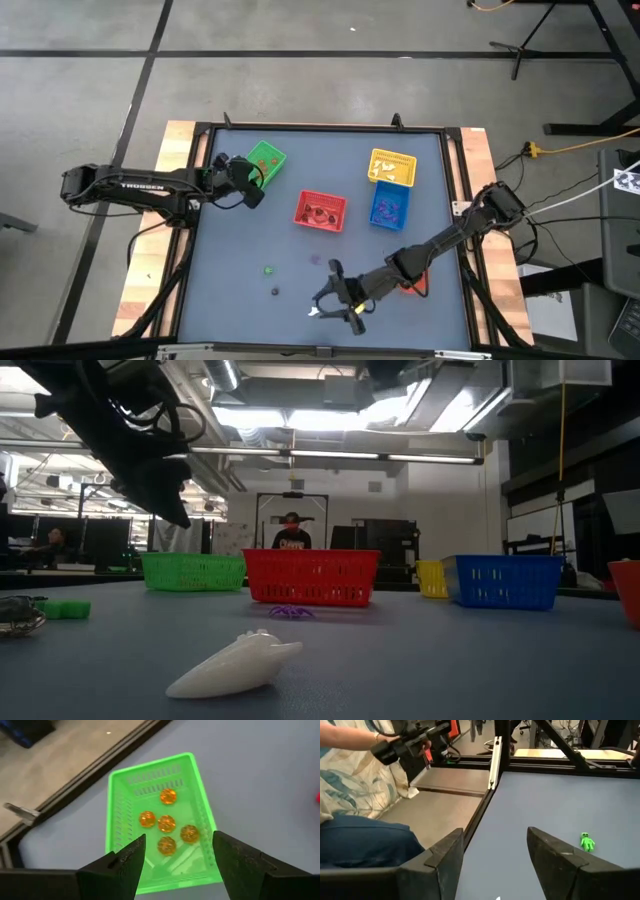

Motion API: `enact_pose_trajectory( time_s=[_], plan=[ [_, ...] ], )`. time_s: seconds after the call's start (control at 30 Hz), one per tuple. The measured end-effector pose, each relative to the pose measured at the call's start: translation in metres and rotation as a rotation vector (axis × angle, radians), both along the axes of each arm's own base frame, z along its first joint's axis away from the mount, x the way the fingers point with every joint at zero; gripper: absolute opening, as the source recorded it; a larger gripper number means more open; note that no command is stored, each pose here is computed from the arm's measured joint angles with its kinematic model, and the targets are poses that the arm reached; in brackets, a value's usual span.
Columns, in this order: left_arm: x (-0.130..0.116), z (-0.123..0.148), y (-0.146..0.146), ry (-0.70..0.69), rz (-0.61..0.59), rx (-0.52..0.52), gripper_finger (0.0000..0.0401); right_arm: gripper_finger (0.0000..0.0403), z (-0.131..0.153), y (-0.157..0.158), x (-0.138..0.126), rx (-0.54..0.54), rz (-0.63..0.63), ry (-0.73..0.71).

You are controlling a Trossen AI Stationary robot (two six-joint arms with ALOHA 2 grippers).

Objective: Sort Halloween decoration
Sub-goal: Put the white ghost toy into the yellow bin

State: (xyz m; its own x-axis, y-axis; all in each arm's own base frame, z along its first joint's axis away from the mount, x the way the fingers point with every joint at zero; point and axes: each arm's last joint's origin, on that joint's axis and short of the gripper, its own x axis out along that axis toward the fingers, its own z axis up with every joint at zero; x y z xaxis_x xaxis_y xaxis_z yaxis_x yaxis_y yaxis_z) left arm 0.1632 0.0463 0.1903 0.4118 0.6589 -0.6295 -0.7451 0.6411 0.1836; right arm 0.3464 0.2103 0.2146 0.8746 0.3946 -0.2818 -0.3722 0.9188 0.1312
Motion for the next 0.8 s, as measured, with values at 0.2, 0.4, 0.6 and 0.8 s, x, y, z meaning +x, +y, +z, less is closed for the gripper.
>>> enact_pose_trajectory(
  time_s=[0.2,0.4,0.6,0.8],
  plan=[
    [0.0,0.0,0.0,0.0,-0.004,-0.004,0.0212,0.0215,-0.006,0.01,0.0,-0.03,-0.014,0.01],
    [0.0,0.0,0.0,-0.003,-0.002,-0.001,0.0209,0.0215,-0.039,0.015,0.009,-0.05,-0.026,0.047],
    [0.0,0.0,0.0,-0.004,-0.002,-0.001,0.0209,0.0215,-0.068,0.018,0.015,-0.064,-0.025,0.07],
    [0.0,0.0,0.0,-0.004,-0.002,-0.001,0.0209,0.0215,-0.087,0.019,0.016,-0.088,-0.025,0.104]
  ],
)
